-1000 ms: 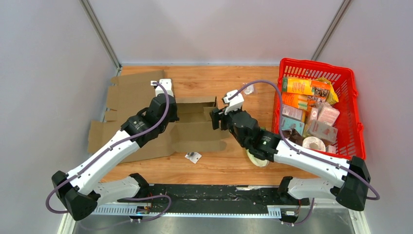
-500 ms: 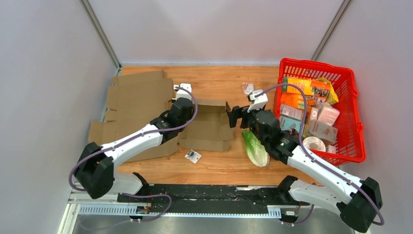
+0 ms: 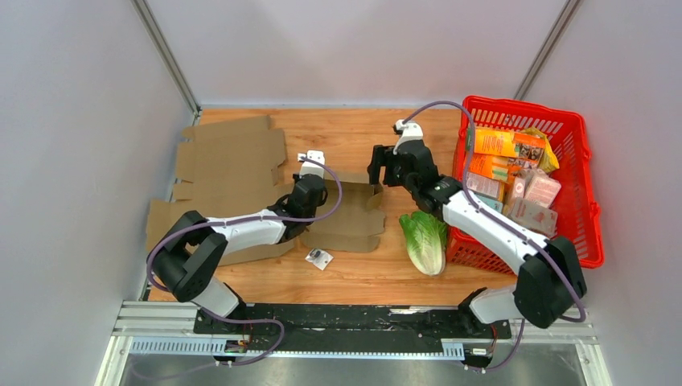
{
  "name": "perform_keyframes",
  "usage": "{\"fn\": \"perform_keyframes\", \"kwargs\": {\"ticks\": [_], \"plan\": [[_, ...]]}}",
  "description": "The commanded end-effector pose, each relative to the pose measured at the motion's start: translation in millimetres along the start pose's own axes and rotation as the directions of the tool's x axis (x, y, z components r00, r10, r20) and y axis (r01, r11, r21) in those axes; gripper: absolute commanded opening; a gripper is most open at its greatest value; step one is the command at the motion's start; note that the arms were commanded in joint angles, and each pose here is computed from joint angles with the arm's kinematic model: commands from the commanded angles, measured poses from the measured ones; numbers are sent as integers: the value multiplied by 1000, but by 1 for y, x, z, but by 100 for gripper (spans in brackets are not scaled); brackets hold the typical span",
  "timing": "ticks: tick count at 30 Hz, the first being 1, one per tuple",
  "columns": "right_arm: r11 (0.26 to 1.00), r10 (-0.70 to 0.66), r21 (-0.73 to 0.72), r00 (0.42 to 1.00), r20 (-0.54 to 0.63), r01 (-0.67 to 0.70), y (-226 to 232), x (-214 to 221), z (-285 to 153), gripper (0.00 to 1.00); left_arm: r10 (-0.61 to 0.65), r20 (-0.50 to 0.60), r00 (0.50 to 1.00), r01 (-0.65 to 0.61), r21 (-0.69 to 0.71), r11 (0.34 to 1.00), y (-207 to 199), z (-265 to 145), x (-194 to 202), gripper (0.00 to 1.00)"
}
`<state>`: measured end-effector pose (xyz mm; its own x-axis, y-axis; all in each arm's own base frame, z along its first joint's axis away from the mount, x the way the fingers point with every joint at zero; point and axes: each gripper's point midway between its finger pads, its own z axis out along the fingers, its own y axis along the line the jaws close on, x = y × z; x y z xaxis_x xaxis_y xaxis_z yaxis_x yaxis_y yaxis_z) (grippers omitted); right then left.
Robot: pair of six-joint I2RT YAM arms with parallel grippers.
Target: Fold the paper box
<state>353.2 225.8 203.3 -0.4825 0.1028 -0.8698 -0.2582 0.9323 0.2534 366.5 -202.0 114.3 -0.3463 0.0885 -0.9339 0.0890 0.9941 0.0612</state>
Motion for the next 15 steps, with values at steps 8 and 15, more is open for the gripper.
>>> {"fn": "perform_keyframes", "kwargs": {"ticks": [8, 15], "plan": [[999, -21, -32, 993, -112, 18, 8, 19, 31, 77, -25, 68, 997, 28, -38, 999, -2, 16, 6, 0], [999, -36, -23, 982, -184, 32, 2, 45, 33, 77, -39, 6, 999, 39, -61, 997, 1, 15, 18, 0]]}}
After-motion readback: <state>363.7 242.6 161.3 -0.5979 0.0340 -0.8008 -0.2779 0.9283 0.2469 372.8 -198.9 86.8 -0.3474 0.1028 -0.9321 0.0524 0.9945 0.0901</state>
